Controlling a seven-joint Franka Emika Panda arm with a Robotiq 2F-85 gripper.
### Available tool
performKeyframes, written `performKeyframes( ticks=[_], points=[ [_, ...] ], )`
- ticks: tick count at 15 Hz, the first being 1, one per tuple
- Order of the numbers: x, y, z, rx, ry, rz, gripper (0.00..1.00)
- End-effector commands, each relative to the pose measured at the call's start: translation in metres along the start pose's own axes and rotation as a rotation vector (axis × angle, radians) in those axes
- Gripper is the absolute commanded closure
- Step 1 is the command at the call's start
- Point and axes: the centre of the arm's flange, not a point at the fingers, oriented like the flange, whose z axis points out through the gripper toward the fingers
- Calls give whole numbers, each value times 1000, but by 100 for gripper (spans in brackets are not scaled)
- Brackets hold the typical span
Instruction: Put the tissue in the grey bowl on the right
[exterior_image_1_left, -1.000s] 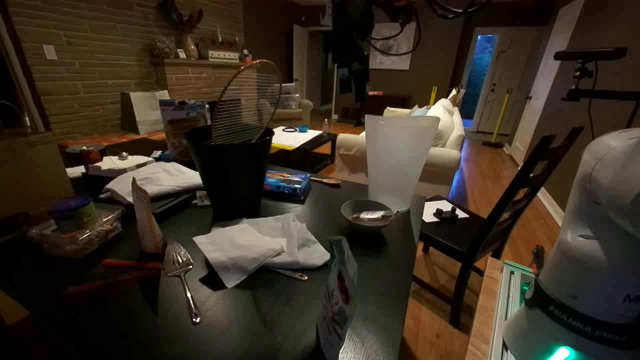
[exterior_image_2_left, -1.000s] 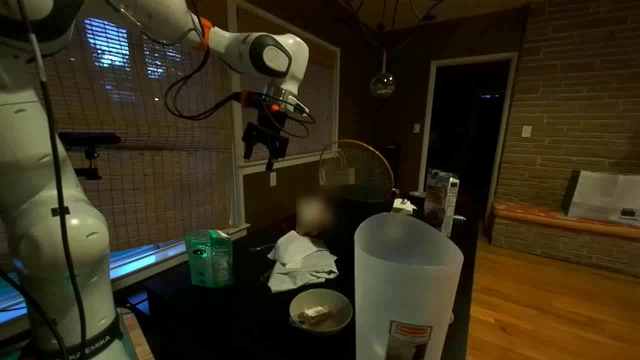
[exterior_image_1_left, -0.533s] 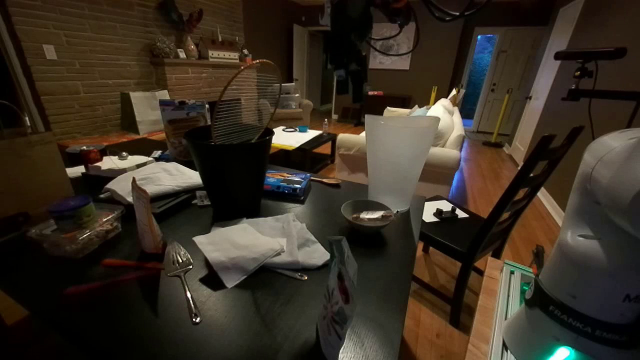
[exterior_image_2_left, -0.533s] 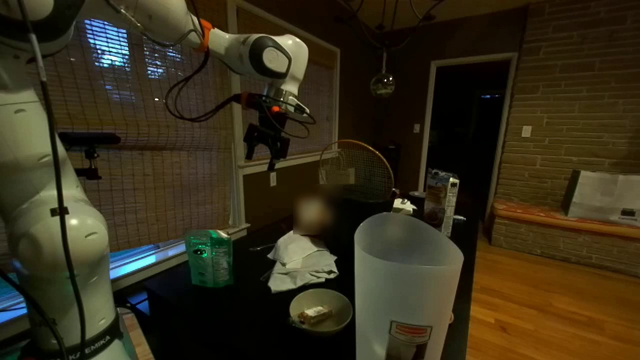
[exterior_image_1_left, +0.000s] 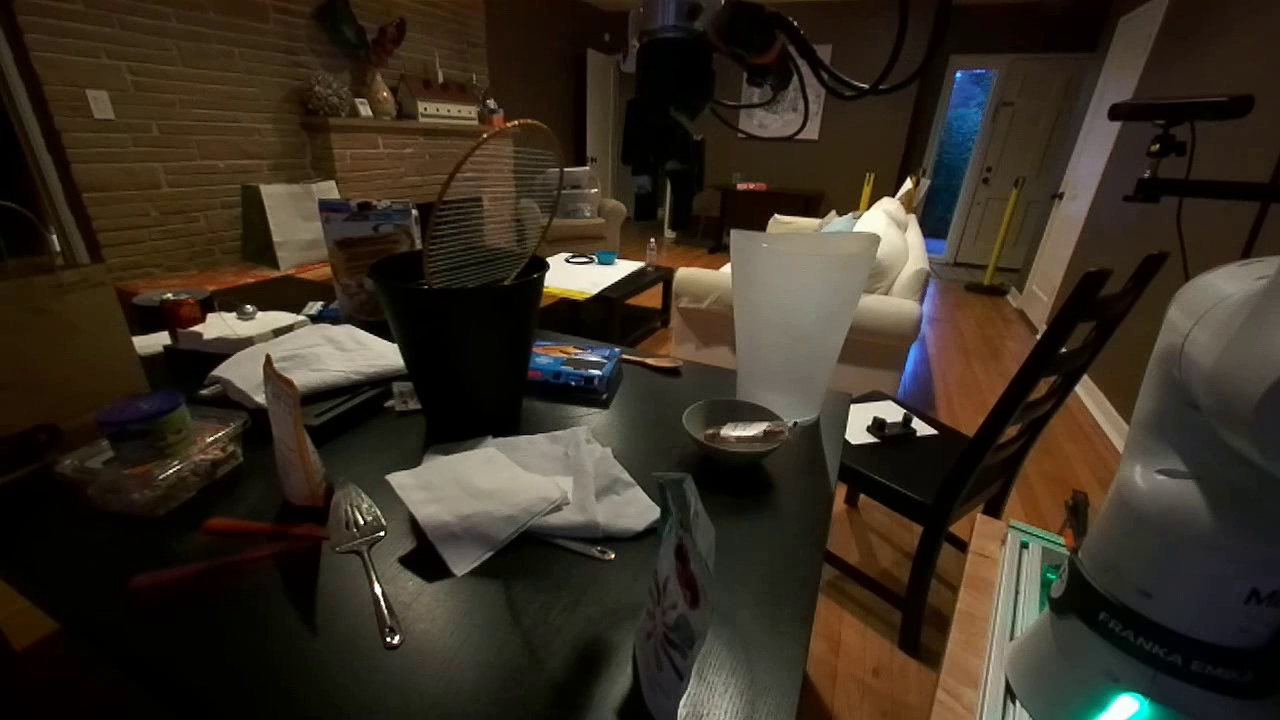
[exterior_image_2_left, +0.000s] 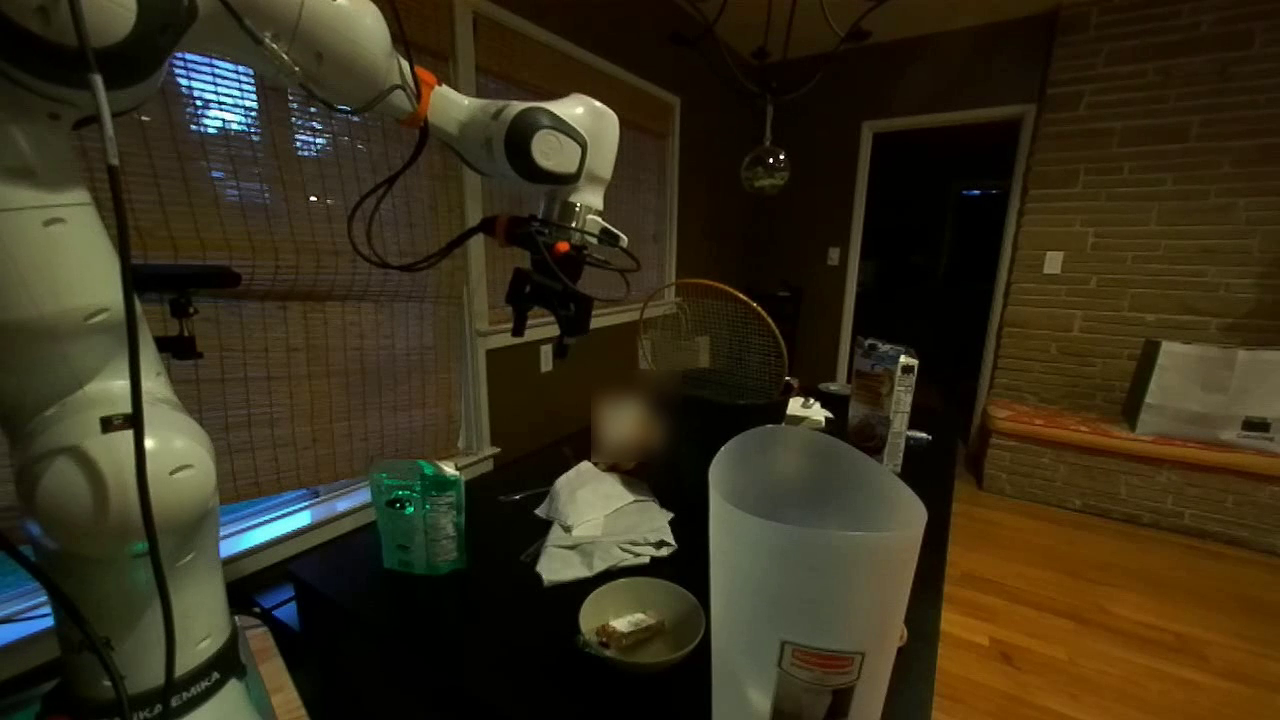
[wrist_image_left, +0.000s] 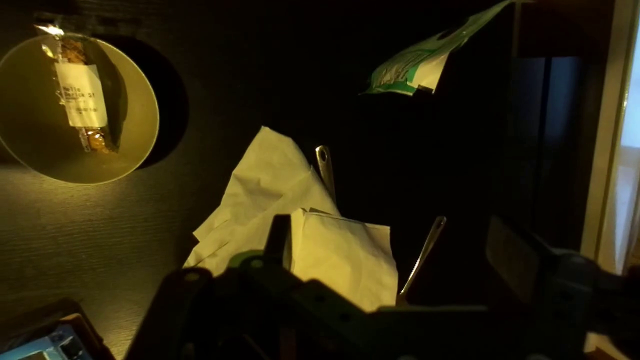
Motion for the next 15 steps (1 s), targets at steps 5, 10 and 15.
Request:
performKeyframes(
  ticks=[5,10,15],
  points=[
    [32,21,42,-27,116,117,0],
    [69,36,151,-1,134,232,0],
    [62,38,193,10,-5,206,0]
  ],
)
